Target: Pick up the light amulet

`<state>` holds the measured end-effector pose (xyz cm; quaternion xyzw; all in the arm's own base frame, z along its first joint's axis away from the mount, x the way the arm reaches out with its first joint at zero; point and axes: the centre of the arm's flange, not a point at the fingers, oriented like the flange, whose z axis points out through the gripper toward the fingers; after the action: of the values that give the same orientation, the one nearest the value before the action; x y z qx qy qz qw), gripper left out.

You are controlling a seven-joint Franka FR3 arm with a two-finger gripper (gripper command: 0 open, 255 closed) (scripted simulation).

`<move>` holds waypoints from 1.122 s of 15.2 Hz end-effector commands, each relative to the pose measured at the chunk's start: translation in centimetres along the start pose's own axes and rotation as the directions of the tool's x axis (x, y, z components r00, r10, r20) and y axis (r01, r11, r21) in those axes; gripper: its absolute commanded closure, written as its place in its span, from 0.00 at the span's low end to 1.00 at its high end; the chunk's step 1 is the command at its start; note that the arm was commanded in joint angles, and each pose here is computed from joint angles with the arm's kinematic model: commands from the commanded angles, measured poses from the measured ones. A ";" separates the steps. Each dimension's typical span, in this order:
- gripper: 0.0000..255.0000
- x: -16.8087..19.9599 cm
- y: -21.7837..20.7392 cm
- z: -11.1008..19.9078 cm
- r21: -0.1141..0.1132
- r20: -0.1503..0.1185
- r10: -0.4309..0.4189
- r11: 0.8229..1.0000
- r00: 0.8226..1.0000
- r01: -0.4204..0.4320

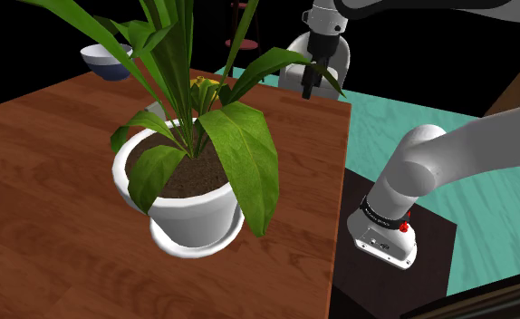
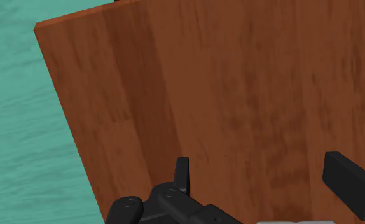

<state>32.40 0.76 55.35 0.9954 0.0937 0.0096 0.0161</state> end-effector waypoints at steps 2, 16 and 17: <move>0.00 0.9 -1.0 0.0 0.001 0.001 0.003 1.000 1.000 -0.003; 0.00 13.6 -14.2 -0.4 0.020 0.009 0.049 0.999 0.999 -0.049; 0.00 14.5 -15.1 -0.4 0.021 0.009 0.052 0.998 0.999 -0.053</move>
<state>43.06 17.17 55.30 0.9975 0.0696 0.0048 0.0070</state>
